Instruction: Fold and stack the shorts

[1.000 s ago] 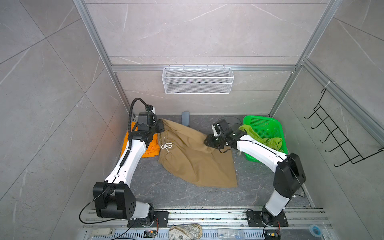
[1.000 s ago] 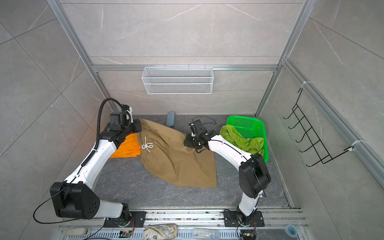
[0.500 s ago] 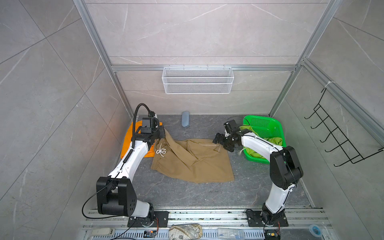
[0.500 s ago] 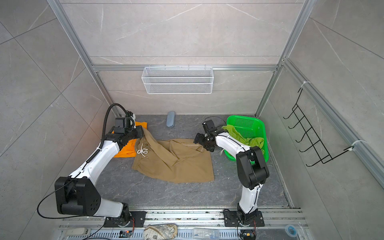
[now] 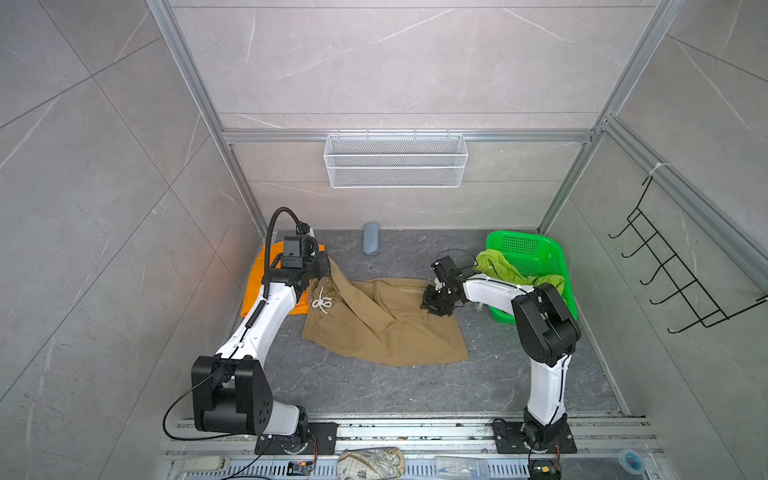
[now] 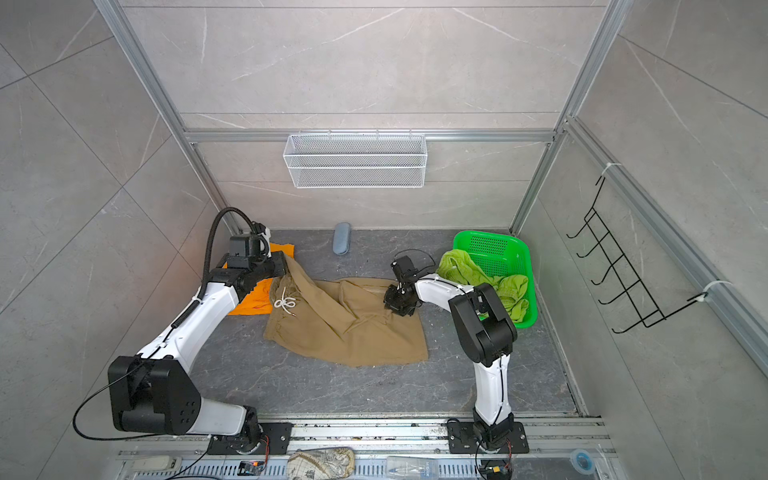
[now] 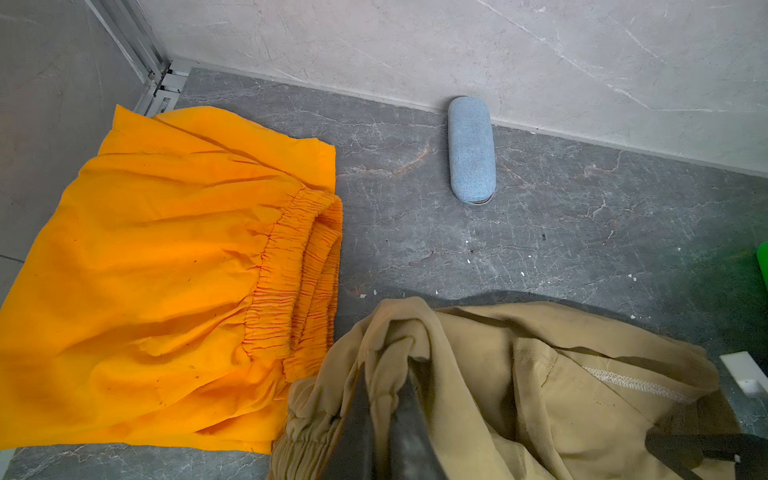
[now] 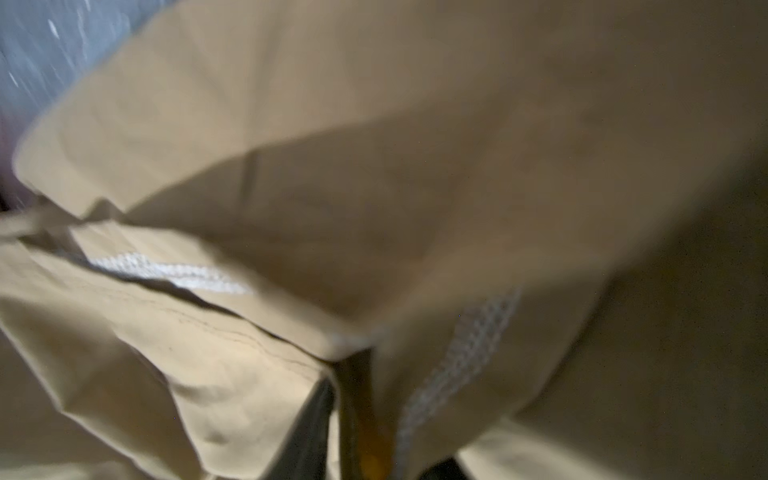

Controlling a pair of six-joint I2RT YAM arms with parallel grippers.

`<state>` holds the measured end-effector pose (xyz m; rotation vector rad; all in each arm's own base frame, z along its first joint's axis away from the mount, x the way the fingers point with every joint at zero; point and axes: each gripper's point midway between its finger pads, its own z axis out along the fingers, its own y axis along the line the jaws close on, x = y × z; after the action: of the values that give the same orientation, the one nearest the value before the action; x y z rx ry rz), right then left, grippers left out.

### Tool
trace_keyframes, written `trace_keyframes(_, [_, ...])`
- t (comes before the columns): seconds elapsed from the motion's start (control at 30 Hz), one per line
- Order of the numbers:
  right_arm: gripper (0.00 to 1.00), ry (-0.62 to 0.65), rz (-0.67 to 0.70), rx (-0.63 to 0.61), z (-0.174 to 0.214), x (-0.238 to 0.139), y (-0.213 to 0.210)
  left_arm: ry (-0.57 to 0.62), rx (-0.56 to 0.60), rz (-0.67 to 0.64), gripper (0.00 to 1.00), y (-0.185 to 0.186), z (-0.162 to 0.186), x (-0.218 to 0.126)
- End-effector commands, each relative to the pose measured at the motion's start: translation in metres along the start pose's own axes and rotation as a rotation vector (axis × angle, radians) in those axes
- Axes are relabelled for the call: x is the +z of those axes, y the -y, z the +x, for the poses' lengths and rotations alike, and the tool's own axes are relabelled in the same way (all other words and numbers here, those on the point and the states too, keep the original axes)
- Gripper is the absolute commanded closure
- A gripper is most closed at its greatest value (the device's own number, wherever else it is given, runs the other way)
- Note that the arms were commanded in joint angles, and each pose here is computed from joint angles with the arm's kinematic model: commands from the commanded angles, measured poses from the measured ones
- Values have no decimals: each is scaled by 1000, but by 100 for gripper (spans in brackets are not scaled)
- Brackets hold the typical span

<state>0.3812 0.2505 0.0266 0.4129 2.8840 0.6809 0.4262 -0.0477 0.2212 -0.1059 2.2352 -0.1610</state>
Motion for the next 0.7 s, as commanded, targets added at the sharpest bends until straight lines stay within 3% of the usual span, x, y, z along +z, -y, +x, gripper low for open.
trace_keyframes(0.0, [100,73,-42,-2,-28,-28,-16,104,-24,-1,100,-5,-29,-20])
trace_keyframes(0.13, [100,233,-67,23,-66,-94,-3,104,-144,-3,100,-30,-37,-23])
trace_keyframes(0.2, [100,302,-4,31,-76,-120,26,108,-204,-2,100,-41,-38,-24])
trace_keyframes(0.27, [100,313,90,29,-73,-128,55,113,-231,13,100,-43,-38,-23])
trace_keyframes(0.37, [97,231,194,43,-50,-108,92,113,-259,38,100,-40,-34,-19])
trace_keyframes(0.47, [84,159,194,67,-28,-86,108,96,-284,65,100,-36,-27,-12])
trace_keyframes(0.57, [70,161,166,67,-26,-88,104,81,-292,85,100,-34,-21,-10])
trace_keyframes(0.67, [44,203,132,48,-39,-108,86,68,-283,97,100,-31,-16,-10])
